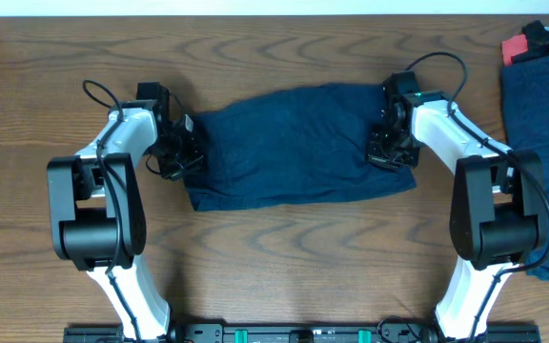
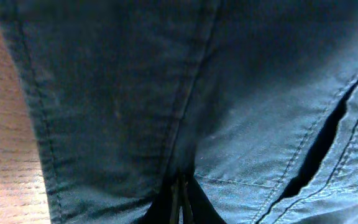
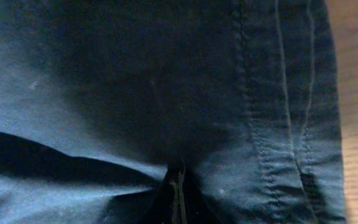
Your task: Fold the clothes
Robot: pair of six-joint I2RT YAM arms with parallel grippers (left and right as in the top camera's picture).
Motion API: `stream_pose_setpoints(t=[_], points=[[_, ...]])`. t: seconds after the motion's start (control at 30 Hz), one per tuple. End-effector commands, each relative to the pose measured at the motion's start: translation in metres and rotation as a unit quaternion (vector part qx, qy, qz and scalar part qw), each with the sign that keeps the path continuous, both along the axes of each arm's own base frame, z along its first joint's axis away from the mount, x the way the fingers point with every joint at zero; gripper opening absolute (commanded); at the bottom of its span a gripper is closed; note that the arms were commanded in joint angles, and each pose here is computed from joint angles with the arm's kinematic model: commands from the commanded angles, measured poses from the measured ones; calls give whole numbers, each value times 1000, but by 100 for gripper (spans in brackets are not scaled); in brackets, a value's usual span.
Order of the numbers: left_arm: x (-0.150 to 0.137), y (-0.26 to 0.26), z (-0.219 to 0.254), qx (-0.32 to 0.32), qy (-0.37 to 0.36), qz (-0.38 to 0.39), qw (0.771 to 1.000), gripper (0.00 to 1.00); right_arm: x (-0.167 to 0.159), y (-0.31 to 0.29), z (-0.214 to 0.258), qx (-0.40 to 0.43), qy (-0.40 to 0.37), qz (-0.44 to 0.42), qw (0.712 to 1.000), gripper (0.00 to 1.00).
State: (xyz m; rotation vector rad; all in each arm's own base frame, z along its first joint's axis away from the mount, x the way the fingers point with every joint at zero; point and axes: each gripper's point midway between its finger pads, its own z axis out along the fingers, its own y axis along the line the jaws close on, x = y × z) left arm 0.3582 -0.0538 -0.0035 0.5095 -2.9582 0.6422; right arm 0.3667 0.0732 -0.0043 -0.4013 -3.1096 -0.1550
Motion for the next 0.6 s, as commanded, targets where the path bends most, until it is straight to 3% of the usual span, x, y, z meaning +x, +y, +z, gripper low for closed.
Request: stream_pose_setpoints(t=[0.0,0.57], points=[[-21,12,-41,24,59,8,998,6,-23,-18,-15,-30,44,-29,998,2],[23,51,-24,45,-2,45,998,6,-73,-51,-4,-161,127,-166,965,1]])
